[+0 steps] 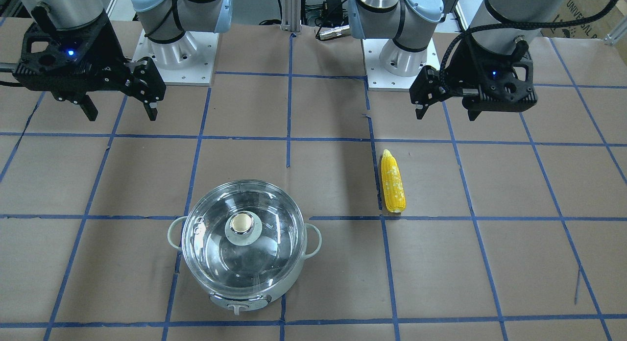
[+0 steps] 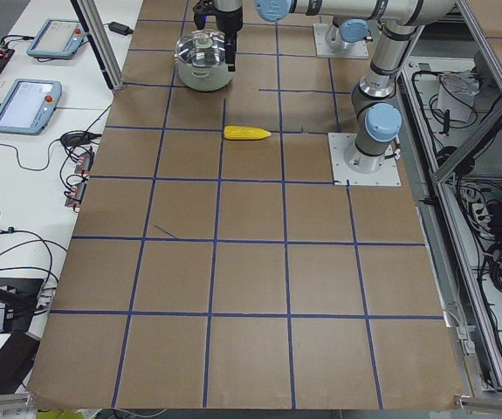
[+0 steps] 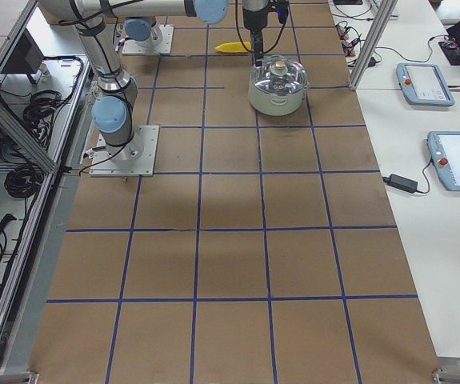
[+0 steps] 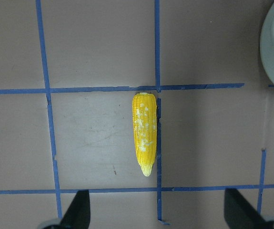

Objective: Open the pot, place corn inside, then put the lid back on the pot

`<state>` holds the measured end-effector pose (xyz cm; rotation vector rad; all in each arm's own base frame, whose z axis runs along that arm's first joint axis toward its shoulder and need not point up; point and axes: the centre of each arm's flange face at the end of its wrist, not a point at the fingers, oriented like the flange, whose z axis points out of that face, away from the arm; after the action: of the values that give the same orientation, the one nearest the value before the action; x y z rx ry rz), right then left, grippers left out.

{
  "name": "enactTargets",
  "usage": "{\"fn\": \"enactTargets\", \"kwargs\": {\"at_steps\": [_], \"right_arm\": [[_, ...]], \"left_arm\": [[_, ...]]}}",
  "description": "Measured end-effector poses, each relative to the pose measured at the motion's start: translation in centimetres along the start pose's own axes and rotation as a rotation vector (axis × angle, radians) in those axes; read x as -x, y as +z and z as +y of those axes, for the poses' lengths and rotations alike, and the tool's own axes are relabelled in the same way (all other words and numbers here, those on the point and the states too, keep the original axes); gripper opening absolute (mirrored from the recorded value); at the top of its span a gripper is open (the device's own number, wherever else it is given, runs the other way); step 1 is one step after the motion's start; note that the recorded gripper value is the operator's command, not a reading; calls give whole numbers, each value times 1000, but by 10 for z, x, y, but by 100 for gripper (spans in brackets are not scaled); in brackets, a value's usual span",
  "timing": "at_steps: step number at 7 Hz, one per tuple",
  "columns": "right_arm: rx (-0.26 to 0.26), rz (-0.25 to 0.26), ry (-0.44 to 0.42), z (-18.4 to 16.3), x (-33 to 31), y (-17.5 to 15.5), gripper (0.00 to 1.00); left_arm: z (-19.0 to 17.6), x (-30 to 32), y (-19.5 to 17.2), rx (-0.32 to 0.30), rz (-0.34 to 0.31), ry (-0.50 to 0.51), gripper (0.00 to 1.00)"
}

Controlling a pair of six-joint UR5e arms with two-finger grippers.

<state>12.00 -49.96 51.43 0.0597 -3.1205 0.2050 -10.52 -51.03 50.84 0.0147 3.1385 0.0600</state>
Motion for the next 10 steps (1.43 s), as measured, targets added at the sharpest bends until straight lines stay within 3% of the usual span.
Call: {"fn": "enactTargets", "kwargs": {"at_steps": [2, 5, 8, 10], "right_arm": [[0, -7, 16, 0, 3, 4, 98], [-52, -16, 23, -31, 36, 38, 97], [-79, 60, -33, -53, 110, 96, 96], [-71, 59, -39, -67, 130, 123, 96]], "left_arm": [[4, -1, -2, -5, 0, 1, 100], [2, 0, -2, -6, 0, -2, 100], [2, 0, -3, -7, 0, -3, 100], [1, 1, -2, -6, 1, -5, 100]]}}
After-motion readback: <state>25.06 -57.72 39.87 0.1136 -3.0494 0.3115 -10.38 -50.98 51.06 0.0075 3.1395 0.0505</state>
